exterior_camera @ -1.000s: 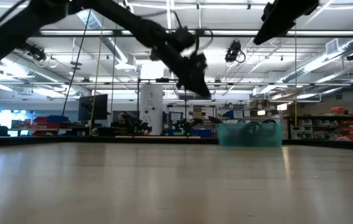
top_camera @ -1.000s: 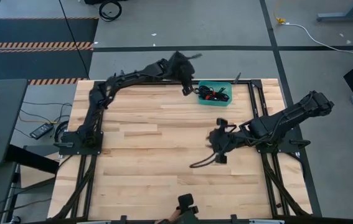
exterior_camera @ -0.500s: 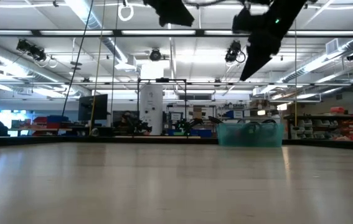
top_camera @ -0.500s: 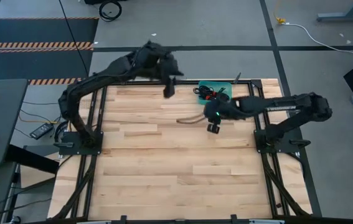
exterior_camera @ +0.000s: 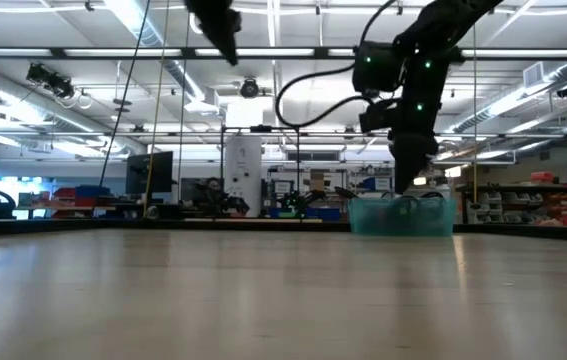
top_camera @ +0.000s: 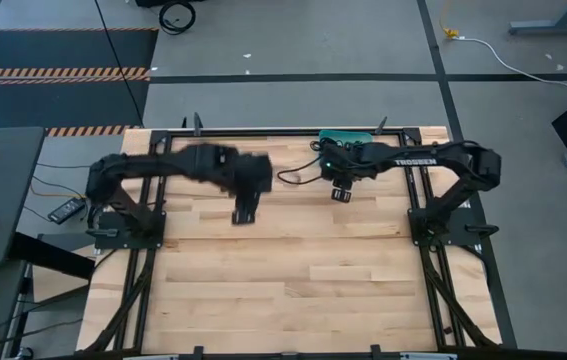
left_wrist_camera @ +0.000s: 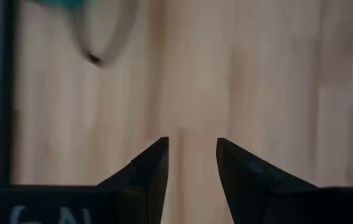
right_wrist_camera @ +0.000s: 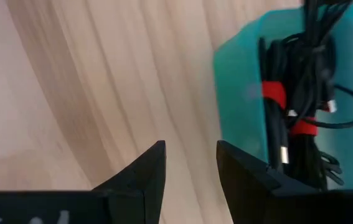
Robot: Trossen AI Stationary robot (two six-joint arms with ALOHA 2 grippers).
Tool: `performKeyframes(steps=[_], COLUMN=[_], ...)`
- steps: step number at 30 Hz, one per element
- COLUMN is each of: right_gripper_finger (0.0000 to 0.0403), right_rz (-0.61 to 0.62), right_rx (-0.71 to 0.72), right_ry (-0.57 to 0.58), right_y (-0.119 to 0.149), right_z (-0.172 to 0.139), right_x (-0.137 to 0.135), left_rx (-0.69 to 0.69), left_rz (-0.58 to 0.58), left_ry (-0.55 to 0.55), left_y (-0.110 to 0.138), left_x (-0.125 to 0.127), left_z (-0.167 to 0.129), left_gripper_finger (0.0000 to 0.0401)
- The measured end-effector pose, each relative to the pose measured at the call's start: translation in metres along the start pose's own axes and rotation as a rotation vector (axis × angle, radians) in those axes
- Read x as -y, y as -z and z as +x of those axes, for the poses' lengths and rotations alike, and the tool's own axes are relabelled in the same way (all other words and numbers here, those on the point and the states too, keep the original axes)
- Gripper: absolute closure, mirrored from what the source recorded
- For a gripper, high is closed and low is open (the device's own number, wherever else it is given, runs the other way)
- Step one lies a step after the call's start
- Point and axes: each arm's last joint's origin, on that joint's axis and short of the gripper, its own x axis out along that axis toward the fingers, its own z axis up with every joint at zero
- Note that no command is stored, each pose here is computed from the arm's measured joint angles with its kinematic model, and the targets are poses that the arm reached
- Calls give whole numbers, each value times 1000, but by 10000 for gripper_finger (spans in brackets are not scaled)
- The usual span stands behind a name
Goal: Pick and place USB-C Cables
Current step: Move the bin to the center of the table
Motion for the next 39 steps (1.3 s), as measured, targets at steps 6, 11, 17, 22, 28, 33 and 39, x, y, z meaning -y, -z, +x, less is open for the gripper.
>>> performKeyframes(steps=[6, 11, 17, 22, 28, 33, 39], right_gripper_finger=[254, 255, 261, 261, 263, 266, 279], right_rz=[-38, -43, -77, -61, 5, 34, -7], right_rx=[-102, -113, -112, -91, -101, -164, -256], right_ry=[-18, -29, 1, 26, 23, -15, -72], right_y=[8, 11, 11, 10, 16, 22, 22], right_z=[7, 2, 4, 8, 16, 30, 61], right_x=[3, 4, 11, 25, 52, 62, 54], left_rx=[-132, -74, -9, 41, 140, 244, 296], left_rz=[16, -28, -80, -118, -141, -136, -140], left_ry=[-39, -18, -20, -70, -136, -206, -283], left_y=[40, 70, 100, 121, 144, 154, 156], left_x=[52, 89, 127, 154, 178, 185, 181], left_z=[42, 59, 68, 74, 79, 82, 87], left_gripper_finger=[260, 260, 260, 260, 260, 260, 260])
